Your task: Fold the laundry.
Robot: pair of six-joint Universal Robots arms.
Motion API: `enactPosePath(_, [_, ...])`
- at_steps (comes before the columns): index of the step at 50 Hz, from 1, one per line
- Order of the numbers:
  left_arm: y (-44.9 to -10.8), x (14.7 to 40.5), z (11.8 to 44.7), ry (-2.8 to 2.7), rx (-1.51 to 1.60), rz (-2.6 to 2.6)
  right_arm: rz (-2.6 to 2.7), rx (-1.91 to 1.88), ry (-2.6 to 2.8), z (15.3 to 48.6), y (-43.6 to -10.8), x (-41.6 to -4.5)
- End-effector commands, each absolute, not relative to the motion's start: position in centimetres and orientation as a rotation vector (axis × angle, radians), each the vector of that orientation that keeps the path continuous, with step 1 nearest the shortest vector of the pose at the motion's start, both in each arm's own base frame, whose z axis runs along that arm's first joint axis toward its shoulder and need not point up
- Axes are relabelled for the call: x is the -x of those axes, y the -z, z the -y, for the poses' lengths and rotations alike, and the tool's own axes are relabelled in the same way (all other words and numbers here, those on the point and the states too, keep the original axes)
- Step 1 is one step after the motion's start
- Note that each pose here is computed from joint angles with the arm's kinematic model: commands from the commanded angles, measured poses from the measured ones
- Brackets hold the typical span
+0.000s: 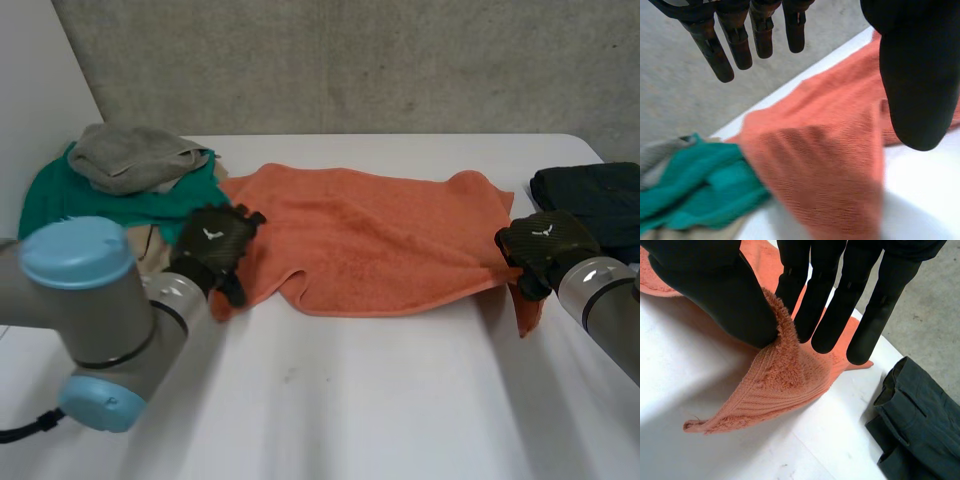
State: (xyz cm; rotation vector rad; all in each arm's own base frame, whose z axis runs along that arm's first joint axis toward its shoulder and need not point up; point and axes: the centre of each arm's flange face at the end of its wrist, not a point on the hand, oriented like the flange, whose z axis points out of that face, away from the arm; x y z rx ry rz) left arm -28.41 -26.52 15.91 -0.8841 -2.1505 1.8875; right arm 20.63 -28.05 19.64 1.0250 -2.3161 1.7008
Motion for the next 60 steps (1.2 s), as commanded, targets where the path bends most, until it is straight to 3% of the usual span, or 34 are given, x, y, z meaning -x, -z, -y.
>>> enactPosePath(1, [-12.7,32.5,27.5,-1.817,0.92,2.11,2.299,-1.006,-1.725,28.1,-20.4,-20.6])
enactPosePath(9, [-10.3,35.0,28.9,-1.832,0.93,2.117,2.298,-1.003,-1.727,27.8,-20.5,-20.4])
enactPosePath(19, [-10.2,35.1,30.7,-1.938,0.899,2.151,2.299,-1.01,-1.727,27.7,-20.5,-20.5])
enactPosePath(33, [-10.3,31.6,34.0,-2.092,1.048,2.273,2.291,-1.009,-1.736,27.9,-20.7,-20.5])
enactPosePath(45, [-12.8,29.3,33.3,-2.119,1.01,2.311,2.245,-0.949,-1.759,29.2,-21.9,-19.6])
enactPosePath(47, [-14.4,28.8,32.7,-2.145,0.994,2.297,2.225,-0.943,-1.766,29.4,-22.6,-19.5])
enactPosePath(52, [-22.3,27.0,29.5,-2.315,0.911,2.159,2.059,-0.856,-1.82,29.3,-29.2,-16.7])
enactPosePath(56, [-31.9,24.5,24.5,-2.566,0.78,1.902,1.86,-0.832,-1.858,28.1,-35.4,-15.1])
enactPosePath(60, [-37.1,23.0,20.4,-2.686,0.834,1.731,1.737,-0.826,-1.882,26.1,-39.7,-14.7])
